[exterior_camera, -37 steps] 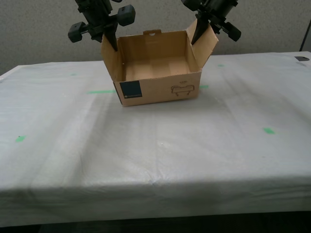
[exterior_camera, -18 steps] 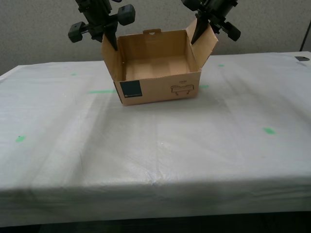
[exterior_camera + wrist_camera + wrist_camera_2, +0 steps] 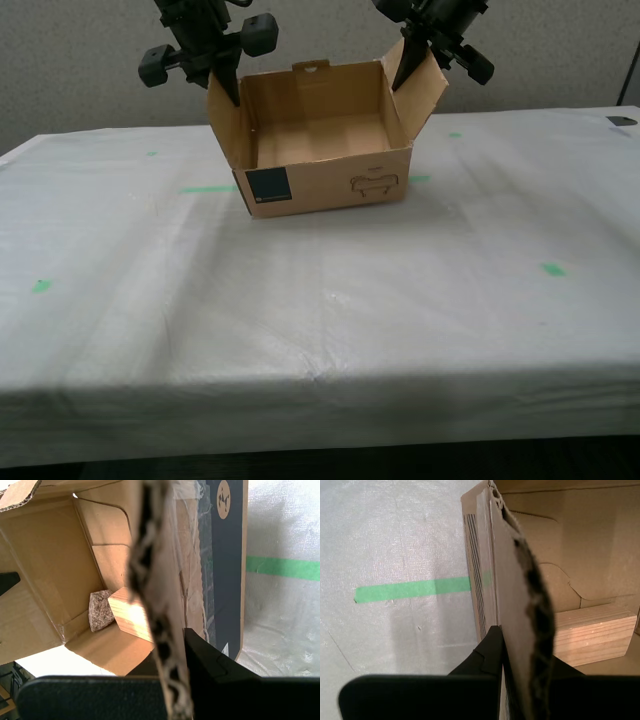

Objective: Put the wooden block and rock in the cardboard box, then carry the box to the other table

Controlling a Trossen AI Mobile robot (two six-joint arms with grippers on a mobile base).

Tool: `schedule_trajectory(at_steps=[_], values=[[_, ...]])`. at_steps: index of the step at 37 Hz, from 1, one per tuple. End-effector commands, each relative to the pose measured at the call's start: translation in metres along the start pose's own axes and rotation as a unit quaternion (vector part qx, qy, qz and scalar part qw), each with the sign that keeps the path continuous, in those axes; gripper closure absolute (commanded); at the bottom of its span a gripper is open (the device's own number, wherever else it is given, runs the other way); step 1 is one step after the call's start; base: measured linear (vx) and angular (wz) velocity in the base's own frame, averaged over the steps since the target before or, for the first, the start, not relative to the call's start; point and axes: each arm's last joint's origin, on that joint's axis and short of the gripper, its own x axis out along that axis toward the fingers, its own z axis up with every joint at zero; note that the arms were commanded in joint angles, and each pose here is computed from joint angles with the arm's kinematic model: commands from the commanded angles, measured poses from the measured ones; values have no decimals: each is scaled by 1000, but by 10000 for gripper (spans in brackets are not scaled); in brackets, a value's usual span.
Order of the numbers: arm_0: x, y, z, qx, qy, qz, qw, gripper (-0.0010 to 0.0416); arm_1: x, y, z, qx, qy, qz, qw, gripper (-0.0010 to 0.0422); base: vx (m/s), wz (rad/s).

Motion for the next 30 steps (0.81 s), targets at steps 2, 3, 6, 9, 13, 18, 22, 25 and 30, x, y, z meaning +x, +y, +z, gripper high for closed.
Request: schedule_trajectory(at_steps=[2,3,6,9,13,18,22,25,30], values=[[-1,1,0,1,0,4,1000,403,0,0,0,1,0,-1,1000,412,0,0],[-1,1,0,1,0,4,1000,403,0,0,0,1,0,-1,1000,412,0,0],[-1,1,0,2,2,3,1000,403,0,0,0,0,0,-1,1000,412,0,0],[-1,1,-1,3,3,3,1000,403,0,0,0,0,1,-1,1000,412,0,0],[-1,1,-1,3,3,3,1000,398,0,0,0,0,1,-1,1000,412,0,0],[-1,1,-1,3,3,3,1000,368,0,0,0,0,1,-1,1000,412,0,0],[-1,1,0,2,2,3,1000,336,0,0,0,-3,1,-1,1000,412,0,0],[-1,1,0,2,2,3,1000,311,0,0,0,-3,1,-1,1000,411,0,0],[0,0,0,2,1,-2,1000,270,0,0,0,-3,1,-1,1000,388,0,0]])
